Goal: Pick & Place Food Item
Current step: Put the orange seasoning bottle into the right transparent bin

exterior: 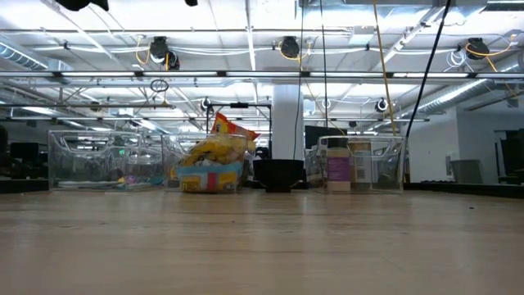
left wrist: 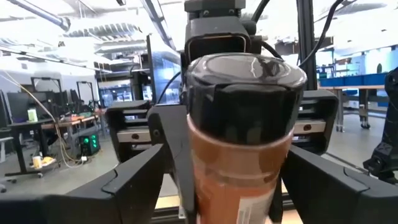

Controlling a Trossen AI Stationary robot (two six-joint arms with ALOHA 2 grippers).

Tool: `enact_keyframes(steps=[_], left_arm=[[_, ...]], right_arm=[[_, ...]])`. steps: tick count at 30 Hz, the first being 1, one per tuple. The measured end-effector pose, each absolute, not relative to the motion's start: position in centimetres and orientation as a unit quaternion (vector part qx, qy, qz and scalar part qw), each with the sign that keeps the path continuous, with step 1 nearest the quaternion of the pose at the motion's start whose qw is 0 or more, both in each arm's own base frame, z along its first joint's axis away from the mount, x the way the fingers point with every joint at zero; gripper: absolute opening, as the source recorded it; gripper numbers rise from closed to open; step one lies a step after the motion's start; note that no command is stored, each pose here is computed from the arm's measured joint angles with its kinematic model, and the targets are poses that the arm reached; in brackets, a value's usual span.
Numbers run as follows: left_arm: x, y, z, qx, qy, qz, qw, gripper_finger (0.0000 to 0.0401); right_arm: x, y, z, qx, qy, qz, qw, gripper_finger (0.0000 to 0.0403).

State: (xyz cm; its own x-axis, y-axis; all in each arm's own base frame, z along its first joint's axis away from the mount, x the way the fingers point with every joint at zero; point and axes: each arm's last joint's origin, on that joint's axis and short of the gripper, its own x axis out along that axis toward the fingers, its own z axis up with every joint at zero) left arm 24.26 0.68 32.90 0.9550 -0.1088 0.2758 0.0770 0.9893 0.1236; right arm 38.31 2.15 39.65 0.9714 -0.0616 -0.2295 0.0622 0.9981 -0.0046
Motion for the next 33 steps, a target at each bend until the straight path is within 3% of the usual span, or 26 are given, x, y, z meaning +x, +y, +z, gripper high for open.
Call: enact_keyframes(steps=[21,27,33], left_arm=[[25.6,0.7,33.5,0.067,-0.120,-0.048,0.989,0.0193],[25.6,0.7,33.5,0.077,-0.120,-0.046,0.989,0.0189],[25.6,0.7,33.5,0.085,-0.120,-0.045,0.988,0.0191]], right_arm=[[38.3,2.2,39.5,0.000,0.120,-0.032,0.992,0.0167],[38.3,2.2,39.5,-0.007,0.120,-0.031,0.992,0.0168],[38.3,2.2,39.5,-0.009,0.122,-0.031,0.992,0.0196]])
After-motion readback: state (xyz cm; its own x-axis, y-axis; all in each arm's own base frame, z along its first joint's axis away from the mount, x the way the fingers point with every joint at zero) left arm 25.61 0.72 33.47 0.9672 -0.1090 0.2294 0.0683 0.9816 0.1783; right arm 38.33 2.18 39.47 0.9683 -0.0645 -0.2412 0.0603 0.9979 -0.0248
